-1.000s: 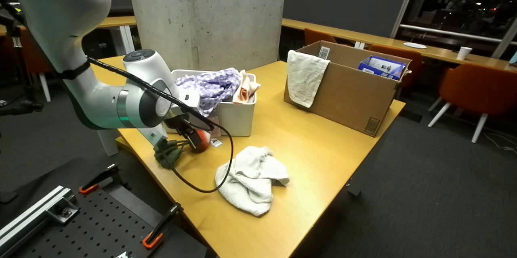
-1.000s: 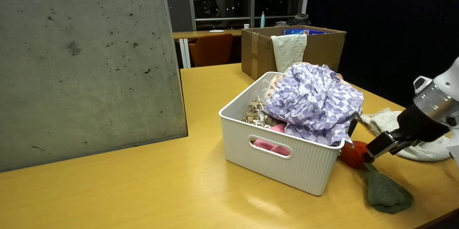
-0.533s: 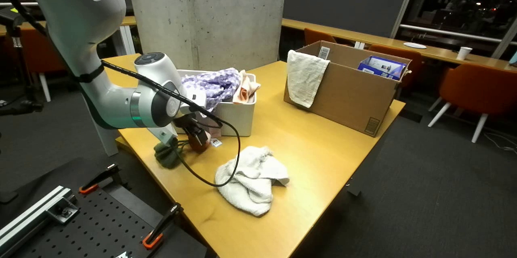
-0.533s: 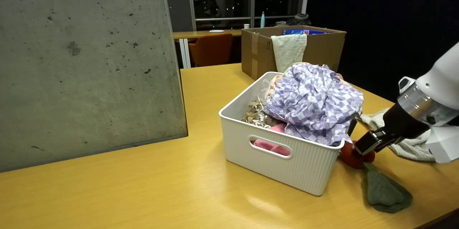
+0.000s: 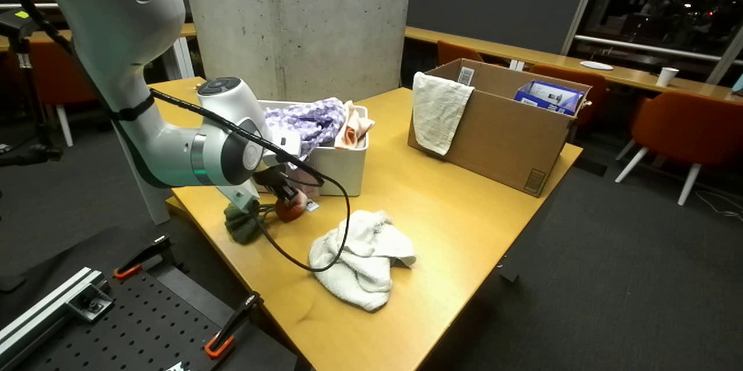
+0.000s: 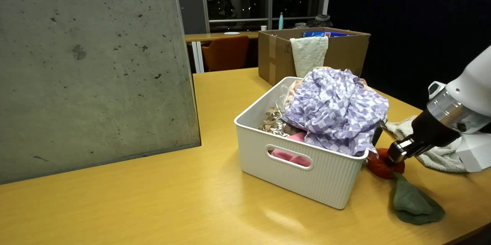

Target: Put the purple clothing, towel and radish in the storage container.

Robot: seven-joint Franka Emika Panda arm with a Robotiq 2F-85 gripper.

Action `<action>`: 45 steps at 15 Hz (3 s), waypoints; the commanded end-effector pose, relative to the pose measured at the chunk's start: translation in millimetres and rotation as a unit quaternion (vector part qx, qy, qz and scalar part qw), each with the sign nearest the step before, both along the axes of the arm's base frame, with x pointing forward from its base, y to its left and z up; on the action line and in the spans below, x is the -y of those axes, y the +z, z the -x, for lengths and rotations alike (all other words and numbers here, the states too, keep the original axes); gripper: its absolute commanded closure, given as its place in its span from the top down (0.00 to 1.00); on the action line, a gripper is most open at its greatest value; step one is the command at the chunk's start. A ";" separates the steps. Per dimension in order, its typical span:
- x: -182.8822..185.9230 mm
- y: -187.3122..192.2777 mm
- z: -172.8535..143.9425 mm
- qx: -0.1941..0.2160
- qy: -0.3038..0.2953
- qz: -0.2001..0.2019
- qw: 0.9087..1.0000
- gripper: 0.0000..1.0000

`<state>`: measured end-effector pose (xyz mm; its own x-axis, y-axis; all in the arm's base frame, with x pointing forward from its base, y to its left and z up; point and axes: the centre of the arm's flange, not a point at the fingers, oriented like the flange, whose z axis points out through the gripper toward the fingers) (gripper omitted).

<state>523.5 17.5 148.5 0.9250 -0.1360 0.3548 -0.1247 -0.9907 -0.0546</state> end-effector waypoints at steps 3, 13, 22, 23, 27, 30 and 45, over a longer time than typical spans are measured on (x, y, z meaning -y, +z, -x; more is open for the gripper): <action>46.0 5.9 20.6 0.010 -0.021 0.006 1.000 0.03; 73.3 15.1 26.6 0.018 -0.049 0.019 0.998 0.60; 130.2 56.9 54.4 0.046 -0.101 0.023 0.994 1.00; 138.0 58.1 56.9 0.046 -0.108 0.023 0.993 1.00; 164.5 52.2 54.6 0.042 -0.133 0.021 0.990 1.00; 176.6 41.0 44.4 0.035 -0.140 0.018 0.989 1.00; 181.8 -16.8 25.1 0.008 -0.145 -0.020 0.989 0.74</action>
<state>498.0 -152.0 134.6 0.8402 -0.4053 0.3602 -0.4036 -0.9111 -0.0836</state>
